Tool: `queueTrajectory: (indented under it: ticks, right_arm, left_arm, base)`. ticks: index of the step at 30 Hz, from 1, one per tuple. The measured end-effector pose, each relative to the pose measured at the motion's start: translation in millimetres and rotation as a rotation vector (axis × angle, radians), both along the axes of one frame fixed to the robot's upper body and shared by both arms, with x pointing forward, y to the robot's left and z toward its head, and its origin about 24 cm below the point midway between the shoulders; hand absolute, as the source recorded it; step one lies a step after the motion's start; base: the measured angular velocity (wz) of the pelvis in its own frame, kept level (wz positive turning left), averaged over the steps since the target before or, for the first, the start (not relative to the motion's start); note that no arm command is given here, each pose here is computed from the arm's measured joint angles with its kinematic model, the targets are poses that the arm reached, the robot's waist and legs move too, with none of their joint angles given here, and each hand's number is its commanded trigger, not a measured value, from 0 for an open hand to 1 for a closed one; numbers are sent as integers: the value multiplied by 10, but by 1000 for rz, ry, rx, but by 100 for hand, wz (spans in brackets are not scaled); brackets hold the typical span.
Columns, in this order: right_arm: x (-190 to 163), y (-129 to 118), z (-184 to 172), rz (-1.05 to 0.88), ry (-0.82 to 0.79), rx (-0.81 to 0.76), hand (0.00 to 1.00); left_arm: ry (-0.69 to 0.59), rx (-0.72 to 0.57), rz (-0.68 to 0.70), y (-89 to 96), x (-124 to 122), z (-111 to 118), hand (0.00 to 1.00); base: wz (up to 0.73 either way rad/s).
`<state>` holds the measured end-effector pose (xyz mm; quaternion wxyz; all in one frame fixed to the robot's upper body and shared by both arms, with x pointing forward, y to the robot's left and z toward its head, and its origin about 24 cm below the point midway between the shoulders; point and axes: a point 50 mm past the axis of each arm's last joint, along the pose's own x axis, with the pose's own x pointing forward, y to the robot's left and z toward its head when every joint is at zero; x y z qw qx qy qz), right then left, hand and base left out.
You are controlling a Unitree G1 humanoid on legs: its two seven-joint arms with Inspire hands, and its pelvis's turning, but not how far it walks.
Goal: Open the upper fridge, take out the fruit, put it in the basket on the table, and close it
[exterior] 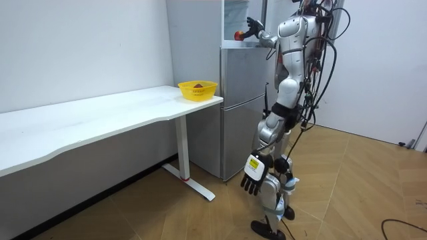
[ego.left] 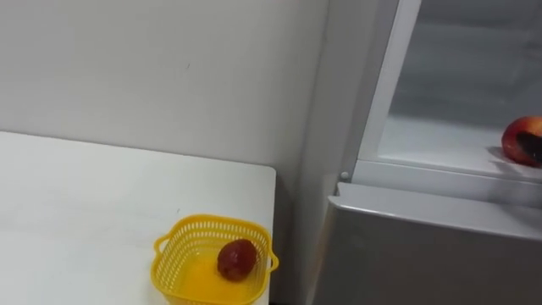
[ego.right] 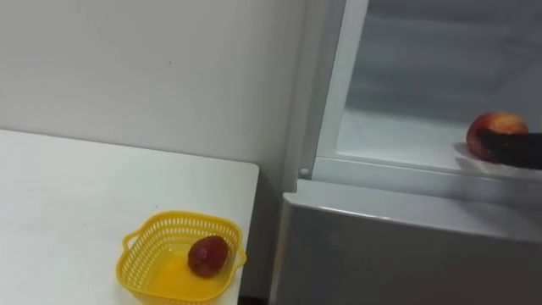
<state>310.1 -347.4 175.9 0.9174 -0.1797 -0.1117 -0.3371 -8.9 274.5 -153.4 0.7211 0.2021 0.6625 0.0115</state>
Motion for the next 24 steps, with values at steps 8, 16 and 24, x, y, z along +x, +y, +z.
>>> queueTrajectory:
  ticks: [8, 16, 24]
  right_arm:
    - [96, -82, -7, 12, 59, 33, 0]
    - [111, -87, -11, 41, 73, 48, 0]
    - [125, -90, -76, 97, 81, 130, 0]
  left_arm:
    - [25, 5, 13, 21, -81, 9, 0]
    - [23, 11, 15, 28, -81, 12, 0]
    - [16, 23, 23, 49, -72, 20, 0]
  base:
    - [0]
    - [0]
    - [0]
